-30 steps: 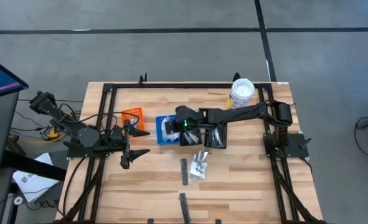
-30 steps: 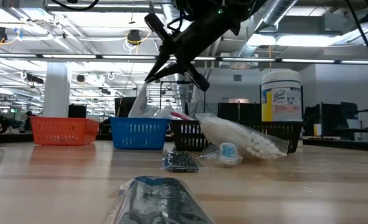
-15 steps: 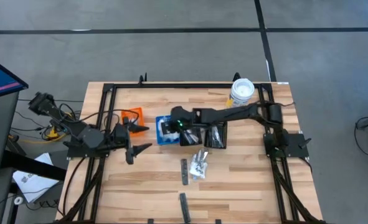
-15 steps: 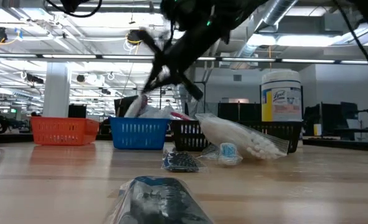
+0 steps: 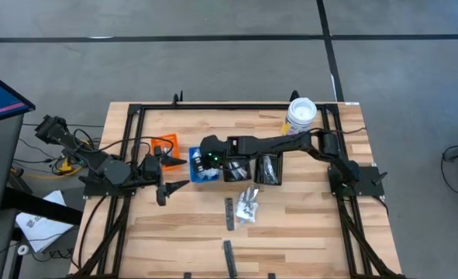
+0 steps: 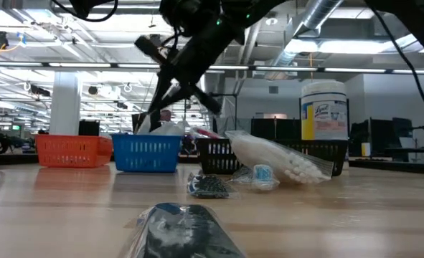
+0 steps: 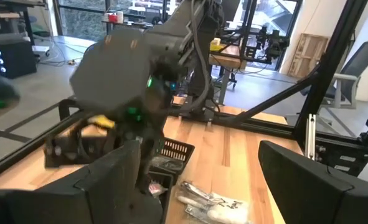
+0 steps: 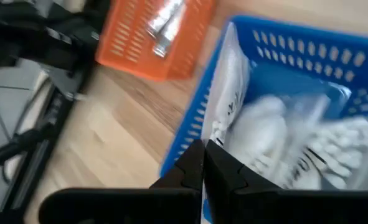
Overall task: Pick & Place Travel size toiletries
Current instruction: Put the pack of cotton buds into the blue bin, then put the nail clippers into the orange bin
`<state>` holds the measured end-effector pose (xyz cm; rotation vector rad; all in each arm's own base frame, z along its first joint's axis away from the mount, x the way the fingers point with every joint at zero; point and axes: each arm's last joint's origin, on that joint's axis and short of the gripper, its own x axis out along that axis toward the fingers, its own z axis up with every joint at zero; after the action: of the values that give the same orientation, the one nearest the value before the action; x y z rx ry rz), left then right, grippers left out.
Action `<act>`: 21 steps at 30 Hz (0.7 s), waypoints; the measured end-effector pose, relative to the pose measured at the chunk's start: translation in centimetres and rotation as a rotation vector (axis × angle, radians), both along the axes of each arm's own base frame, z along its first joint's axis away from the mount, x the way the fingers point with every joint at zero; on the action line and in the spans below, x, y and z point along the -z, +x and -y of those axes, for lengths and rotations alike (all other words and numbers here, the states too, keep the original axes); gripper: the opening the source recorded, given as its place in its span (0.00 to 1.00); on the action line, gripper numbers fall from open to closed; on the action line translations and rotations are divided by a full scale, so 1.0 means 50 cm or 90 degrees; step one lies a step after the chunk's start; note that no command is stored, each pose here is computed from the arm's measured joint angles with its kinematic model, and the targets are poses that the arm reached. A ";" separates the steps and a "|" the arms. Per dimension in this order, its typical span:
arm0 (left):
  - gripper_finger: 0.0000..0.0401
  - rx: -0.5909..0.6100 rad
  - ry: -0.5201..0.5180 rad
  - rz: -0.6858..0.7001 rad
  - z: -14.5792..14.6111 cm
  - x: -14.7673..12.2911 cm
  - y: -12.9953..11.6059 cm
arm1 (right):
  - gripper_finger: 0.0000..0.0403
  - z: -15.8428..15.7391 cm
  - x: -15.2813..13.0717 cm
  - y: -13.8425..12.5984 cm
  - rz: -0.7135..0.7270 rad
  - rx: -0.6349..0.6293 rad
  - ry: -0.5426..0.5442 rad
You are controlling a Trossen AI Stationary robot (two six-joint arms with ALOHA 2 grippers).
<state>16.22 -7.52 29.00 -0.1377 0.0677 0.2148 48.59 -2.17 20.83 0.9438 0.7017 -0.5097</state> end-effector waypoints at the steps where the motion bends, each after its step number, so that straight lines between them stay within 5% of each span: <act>1: 0.80 0.000 -0.003 0.000 0.000 0.000 0.000 | 0.00 0.000 -0.005 0.000 0.003 0.001 -0.005; 7: 0.80 0.000 -0.007 0.002 0.000 0.000 0.000 | 0.08 -0.008 -0.010 -0.015 -0.037 -0.015 -0.017; 21: 0.80 0.000 -0.005 -0.001 0.000 0.001 0.000 | 0.42 -0.068 -0.045 -0.029 -0.032 -0.091 -0.068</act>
<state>16.22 -7.52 28.97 -0.1455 0.0695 0.2147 47.13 1.23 23.07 0.7776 0.7737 -0.4419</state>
